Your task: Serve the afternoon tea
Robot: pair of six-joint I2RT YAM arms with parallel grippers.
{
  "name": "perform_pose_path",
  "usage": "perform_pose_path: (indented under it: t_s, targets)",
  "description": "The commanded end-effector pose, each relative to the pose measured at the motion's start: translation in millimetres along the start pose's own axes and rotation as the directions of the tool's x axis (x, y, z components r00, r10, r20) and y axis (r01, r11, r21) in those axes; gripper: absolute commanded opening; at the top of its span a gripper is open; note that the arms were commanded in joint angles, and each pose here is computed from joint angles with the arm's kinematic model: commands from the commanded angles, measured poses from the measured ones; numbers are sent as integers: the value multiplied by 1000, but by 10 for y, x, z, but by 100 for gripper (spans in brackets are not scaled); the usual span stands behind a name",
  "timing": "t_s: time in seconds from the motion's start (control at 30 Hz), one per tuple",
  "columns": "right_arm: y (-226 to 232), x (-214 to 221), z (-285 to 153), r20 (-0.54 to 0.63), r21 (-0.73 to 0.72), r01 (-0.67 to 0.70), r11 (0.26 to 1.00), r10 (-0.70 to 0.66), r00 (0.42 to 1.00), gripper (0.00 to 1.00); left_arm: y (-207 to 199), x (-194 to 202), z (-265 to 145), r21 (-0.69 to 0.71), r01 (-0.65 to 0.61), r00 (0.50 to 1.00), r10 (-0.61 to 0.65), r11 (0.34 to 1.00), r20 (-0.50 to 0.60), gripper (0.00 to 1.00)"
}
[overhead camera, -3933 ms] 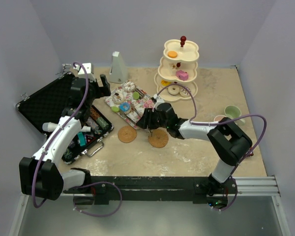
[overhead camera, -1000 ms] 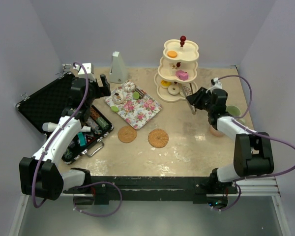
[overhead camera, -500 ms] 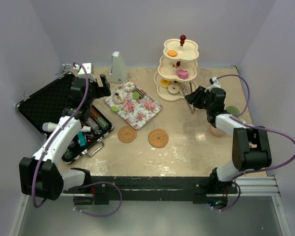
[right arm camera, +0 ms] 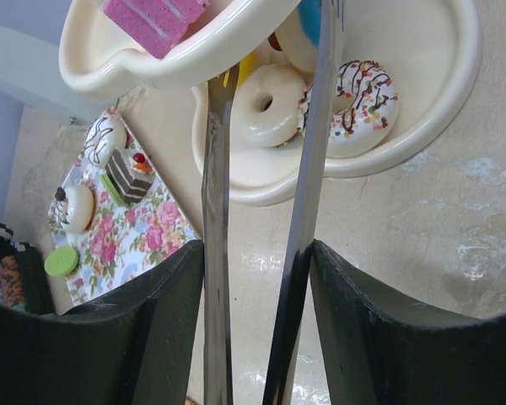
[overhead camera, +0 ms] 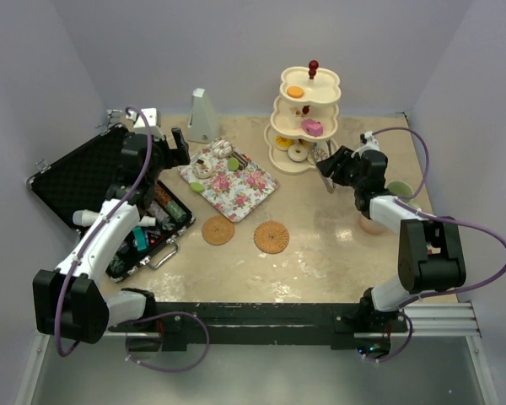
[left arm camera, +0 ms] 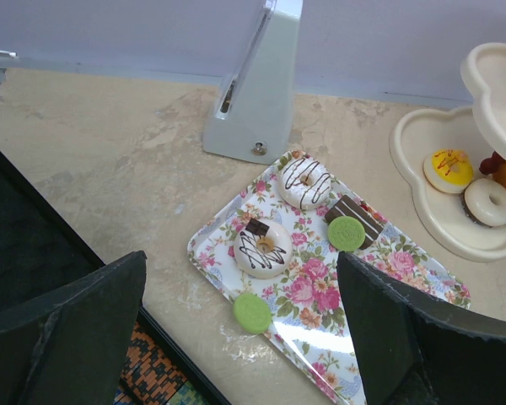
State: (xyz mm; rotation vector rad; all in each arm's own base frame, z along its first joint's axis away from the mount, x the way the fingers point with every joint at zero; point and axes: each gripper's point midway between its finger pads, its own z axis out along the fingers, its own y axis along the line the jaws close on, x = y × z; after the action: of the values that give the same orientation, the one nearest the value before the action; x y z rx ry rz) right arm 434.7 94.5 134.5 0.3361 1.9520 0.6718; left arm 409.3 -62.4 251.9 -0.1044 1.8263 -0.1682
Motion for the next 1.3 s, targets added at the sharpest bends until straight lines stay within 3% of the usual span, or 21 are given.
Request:
perform_pose_path:
  t_s: [0.0, 0.7, 1.27]
  targets:
    - [168, -300, -59, 90, -42, 52, 998, -48, 995, 55, -52, -177, -15, 14, 7, 999, -7, 1000, 49, 100]
    - [227, 148, -618, -18, -42, 100, 994, -100, 995, 52, -66, -171, -16, 20, 8, 999, -9, 1000, 48, 100]
    - [1113, 918, -567, -154, -237, 47, 970, -85, 984, 50, -70, -179, -21, 15, 6, 999, -6, 1000, 51, 100]
